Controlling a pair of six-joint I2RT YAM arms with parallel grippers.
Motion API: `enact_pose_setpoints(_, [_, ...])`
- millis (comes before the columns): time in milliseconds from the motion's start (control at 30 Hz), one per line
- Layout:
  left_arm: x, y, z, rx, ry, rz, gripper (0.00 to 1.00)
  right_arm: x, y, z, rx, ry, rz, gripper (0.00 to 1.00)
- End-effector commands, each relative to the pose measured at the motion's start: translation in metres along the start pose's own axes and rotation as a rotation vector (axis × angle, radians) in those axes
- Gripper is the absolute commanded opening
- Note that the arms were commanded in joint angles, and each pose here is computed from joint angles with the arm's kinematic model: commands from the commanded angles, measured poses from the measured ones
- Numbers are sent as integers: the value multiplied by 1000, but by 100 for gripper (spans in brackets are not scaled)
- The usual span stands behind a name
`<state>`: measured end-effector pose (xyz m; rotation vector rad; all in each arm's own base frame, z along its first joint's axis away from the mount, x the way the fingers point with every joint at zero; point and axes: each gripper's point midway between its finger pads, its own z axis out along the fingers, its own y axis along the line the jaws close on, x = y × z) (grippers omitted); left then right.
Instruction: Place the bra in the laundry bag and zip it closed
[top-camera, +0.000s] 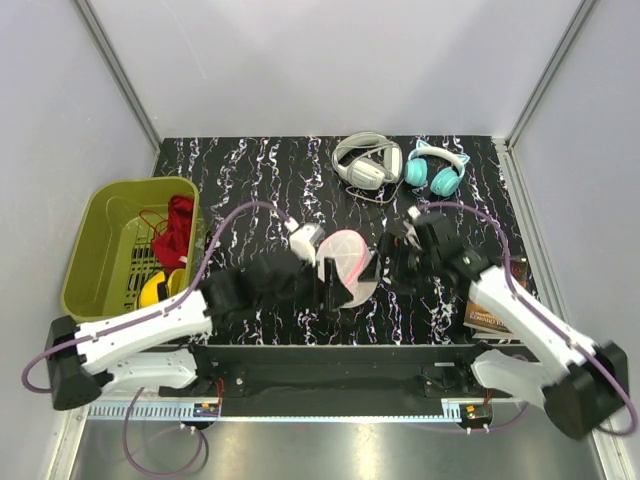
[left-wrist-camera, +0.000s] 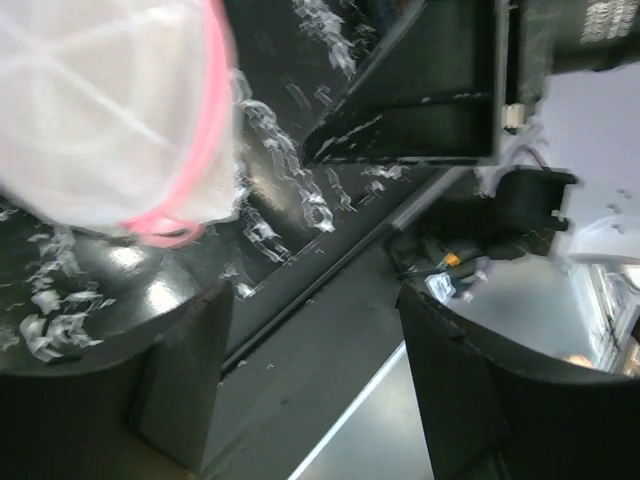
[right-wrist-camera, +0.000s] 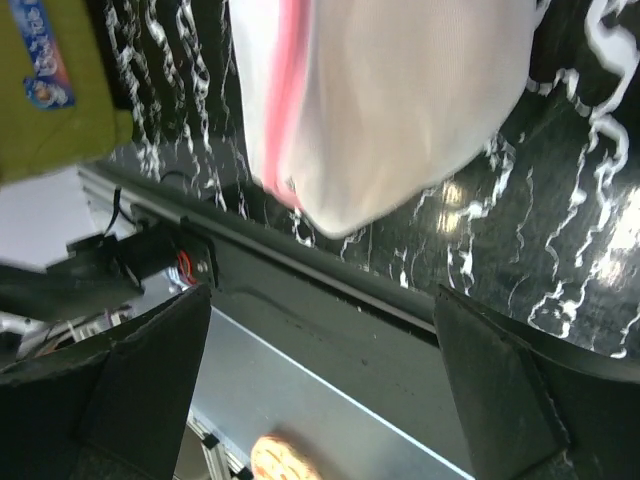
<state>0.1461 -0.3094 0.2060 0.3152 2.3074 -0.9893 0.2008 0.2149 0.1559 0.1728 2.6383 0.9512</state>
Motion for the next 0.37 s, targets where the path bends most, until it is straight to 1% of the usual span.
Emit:
enact_pose_setpoints(0, [-28, -35, -29, 262, -338, -34, 74, 23, -14, -10, -93, -125, 1, 100])
enact_pose_setpoints(33, [-4, -14, -22, 255, -341, -38, 75, 23, -11, -15, -140, -162, 16, 100])
enact_pose_setpoints(67, [-11, -18, -45, 340, -418, -81, 85, 28, -9, -19, -187, -177, 13, 100])
enact_pose_setpoints(100, [-17, -24, -59, 425, -487, -113, 89, 34, -6, -29, -270, -229, 12, 100])
enact_pose_setpoints(133, [-1, -11, -64, 472, -507, -126, 94, 37, -4, -34, -320, -255, 15, 100])
enact_pose_setpoints(167, [-2, -12, -74, 532, -540, -155, 99, 41, 7, -54, -430, -315, -10, 100])
enact_pose_setpoints(200, [3, -11, -79, 569, -545, -167, 99, 49, 0, -48, -461, -309, 29, 99])
enact_pose_setpoints(233, [13, -5, -84, 613, -554, -173, 99, 49, 9, -58, -549, -348, 17, 100])
enact_pose_setpoints(267, [14, -6, -91, 652, -570, -176, 99, 52, 19, -79, -664, -408, -6, 100])
enact_pose_setpoints(300, [18, -3, -93, 667, -570, -176, 99, 57, 13, -72, -696, -388, 51, 100])
enact_pose_setpoints(333, [19, 0, -100, 693, -588, -189, 99, 59, 20, -75, -734, -374, 33, 100])
